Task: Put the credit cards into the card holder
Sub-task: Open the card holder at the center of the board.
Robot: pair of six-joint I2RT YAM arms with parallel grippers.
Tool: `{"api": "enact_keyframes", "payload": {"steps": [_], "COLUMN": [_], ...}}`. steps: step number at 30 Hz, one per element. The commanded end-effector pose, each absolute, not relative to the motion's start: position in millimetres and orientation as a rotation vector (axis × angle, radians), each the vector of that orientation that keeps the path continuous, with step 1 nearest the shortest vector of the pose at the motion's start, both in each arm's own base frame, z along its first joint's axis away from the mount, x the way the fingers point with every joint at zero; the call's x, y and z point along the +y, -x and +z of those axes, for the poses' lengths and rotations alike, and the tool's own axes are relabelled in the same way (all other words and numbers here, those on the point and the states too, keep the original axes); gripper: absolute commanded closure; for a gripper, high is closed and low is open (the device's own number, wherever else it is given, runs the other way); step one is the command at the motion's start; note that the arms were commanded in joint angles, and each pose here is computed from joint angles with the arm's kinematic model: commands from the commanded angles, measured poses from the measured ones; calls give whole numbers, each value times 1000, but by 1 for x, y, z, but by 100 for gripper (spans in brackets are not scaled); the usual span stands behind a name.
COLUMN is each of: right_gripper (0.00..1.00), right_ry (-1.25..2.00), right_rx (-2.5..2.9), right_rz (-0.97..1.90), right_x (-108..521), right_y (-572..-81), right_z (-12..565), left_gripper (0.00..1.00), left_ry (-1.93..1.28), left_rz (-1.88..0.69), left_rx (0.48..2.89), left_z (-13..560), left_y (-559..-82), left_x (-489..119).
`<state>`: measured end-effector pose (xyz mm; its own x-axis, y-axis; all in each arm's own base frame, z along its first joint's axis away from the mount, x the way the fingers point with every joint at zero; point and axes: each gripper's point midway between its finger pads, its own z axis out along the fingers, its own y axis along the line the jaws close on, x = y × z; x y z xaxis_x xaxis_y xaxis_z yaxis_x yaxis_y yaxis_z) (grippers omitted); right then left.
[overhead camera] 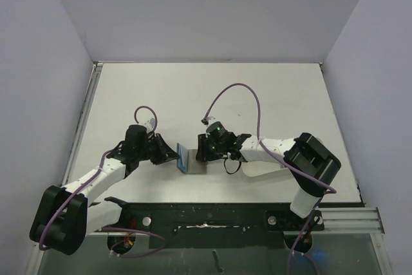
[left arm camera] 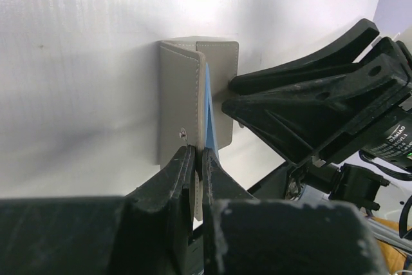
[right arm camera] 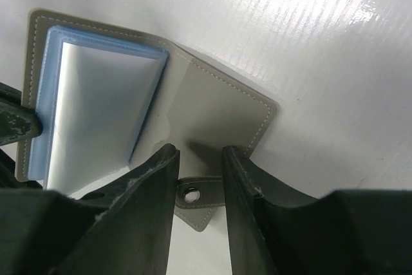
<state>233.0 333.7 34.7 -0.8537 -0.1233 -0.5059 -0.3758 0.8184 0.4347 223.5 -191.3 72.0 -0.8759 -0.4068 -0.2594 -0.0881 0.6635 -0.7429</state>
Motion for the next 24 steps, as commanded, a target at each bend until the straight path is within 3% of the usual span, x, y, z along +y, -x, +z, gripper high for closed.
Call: {"api": "enact_keyframes", "payload": {"steps": [1, 7, 11, 24], "right_gripper": [67, 70, 69, 48], "right_ry": [377, 377, 377, 424], "right_rx": [2464, 2489, 2469, 2323], "right_rz": [816, 816, 847, 1142], "right_x": [348, 350, 352, 384], "right_y": [-238, -236, -235, -219], "right_z": [47, 36, 43, 96], "left_gripper": [100, 95, 100, 100], "left_ry": [309, 317, 296, 304], "left_rz": [-1208, -1199, -1208, -1165], "left_rx": [2381, 2379, 2371, 2369], "left_z": [95, 92, 94, 93], "left_y": [-231, -231, -231, -232], "left_x": [-207, -206, -207, -202]}}
